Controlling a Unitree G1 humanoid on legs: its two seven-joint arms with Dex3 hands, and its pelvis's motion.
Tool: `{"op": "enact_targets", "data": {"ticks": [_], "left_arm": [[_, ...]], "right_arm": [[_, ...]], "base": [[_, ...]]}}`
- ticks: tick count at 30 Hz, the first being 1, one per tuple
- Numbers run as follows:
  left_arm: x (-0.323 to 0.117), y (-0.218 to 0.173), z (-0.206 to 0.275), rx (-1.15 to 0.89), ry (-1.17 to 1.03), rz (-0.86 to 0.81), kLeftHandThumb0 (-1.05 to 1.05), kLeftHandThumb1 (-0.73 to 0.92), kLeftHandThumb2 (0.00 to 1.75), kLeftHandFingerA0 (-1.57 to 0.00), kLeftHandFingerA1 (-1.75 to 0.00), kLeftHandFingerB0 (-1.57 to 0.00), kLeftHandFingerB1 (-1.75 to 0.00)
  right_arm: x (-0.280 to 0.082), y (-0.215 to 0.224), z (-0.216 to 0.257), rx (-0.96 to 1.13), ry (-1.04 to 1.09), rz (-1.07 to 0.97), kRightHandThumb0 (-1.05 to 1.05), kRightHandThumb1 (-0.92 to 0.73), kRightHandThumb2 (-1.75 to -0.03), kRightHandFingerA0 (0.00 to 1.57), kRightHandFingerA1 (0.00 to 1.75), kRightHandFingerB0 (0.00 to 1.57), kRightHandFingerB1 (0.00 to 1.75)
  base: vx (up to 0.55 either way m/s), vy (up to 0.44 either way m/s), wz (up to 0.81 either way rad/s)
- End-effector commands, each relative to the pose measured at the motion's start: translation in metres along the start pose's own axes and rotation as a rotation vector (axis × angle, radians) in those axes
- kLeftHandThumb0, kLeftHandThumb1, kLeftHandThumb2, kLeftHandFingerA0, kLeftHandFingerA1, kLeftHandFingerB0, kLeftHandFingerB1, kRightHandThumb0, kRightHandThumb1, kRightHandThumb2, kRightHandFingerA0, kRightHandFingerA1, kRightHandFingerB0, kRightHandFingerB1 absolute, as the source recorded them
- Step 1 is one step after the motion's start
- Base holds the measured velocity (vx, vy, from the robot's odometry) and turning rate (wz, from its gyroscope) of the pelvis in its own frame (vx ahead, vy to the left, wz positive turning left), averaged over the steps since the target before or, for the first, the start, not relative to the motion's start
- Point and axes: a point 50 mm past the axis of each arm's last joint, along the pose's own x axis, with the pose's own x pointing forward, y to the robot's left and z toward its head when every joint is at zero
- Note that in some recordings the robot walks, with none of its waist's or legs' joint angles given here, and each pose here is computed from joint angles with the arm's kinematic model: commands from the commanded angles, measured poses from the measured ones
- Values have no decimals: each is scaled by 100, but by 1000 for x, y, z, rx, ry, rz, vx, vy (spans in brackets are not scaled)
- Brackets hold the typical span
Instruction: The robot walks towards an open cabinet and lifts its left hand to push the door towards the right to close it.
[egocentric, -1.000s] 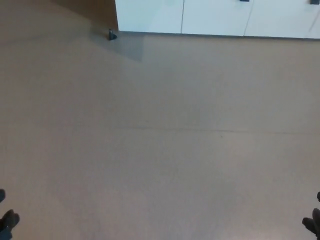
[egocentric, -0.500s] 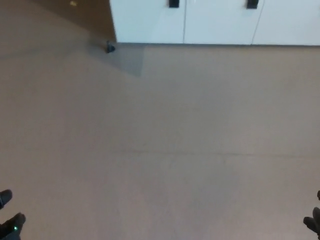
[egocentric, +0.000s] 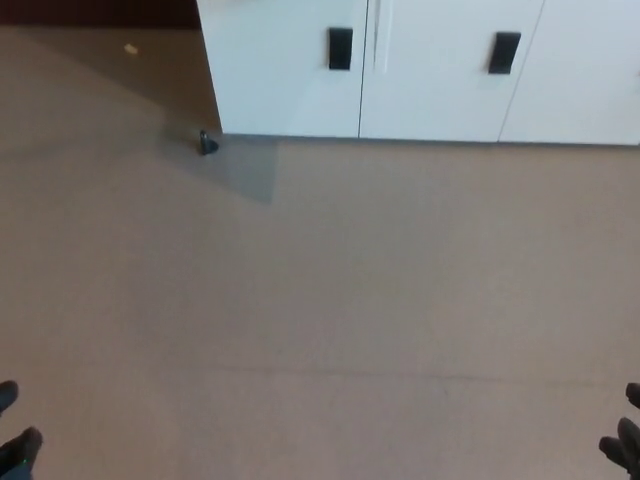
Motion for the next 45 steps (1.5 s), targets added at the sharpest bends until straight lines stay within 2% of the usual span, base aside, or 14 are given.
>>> {"op": "enact_targets", "data": {"ticks": [1, 2, 7, 8, 10, 11, 21, 25, 36, 45], "left_arm": [[-6, 2, -9, 2, 7, -5, -11, 61, 98, -24, -52, -10, -46], [-8, 2, -12, 6, 13, -1, -18, 82, 67, -31, -37, -20, -32], [-24, 8, -36, 10, 73, 7, -15, 84, 67, -32, -37, -21, -32], [-30, 10, -44, 14, 95, 13, -9, 62, 98, -25, -52, -10, -45], [-39, 13, -55, 24, 128, 22, -10, 62, 98, -24, -52, -10, -45], [-40, 13, -57, 36, 135, 20, -14, 84, 67, -31, -36, -20, -31], [-46, 17, -64, 59, 152, 8, -19, 84, 68, -29, -36, -18, -32], [-49, 18, -67, 67, 155, 9, -19, 83, 68, -30, -37, -18, -32], [-47, 18, -67, 83, 151, 12, -22, 81, 68, -30, -37, -20, -32], [-46, 18, -66, 84, 158, 11, -20, 84, 67, -30, -36, -21, -32]], "right_arm": [[-8, -10, -6, -25, 20, -10, -33, -72, -62, 61, 50, 37, 38], [-9, -11, -9, -34, 30, -10, -32, -73, -61, 61, 50, 38, 38], [-24, -16, -30, -47, 85, -9, -31, -71, -61, 60, 50, 37, 38], [-30, -18, -37, -50, 103, -6, -30, -71, -61, 57, 49, 37, 38], [-38, -20, -48, -49, 134, -5, -30, -70, -61, 56, 49, 37, 38], [-39, -21, -50, -49, 140, -1, -31, -71, -61, 54, 49, 36, 38], [-43, -21, -55, -74, 150, 16, -32, -72, -62, 54, 49, 35, 38], [-41, -23, -58, -99, 160, -8, -33, -71, -61, 56, 48, 38, 39], [-39, -22, -55, -109, 166, -18, -32, -71, -62, 50, 44, 35, 38], [-40, -23, -54, -102, 150, -19, -30, -72, -62, 52, 47, 36, 38]], "base": [[244, -291, -61], [300, -305, 80], [305, -196, 4], [110, -110, -6], [98, -88, -6], [95, -85, -7], [178, 53, 1], [94, -123, 3], [207, -83, 17], [191, -66, -13]]}}
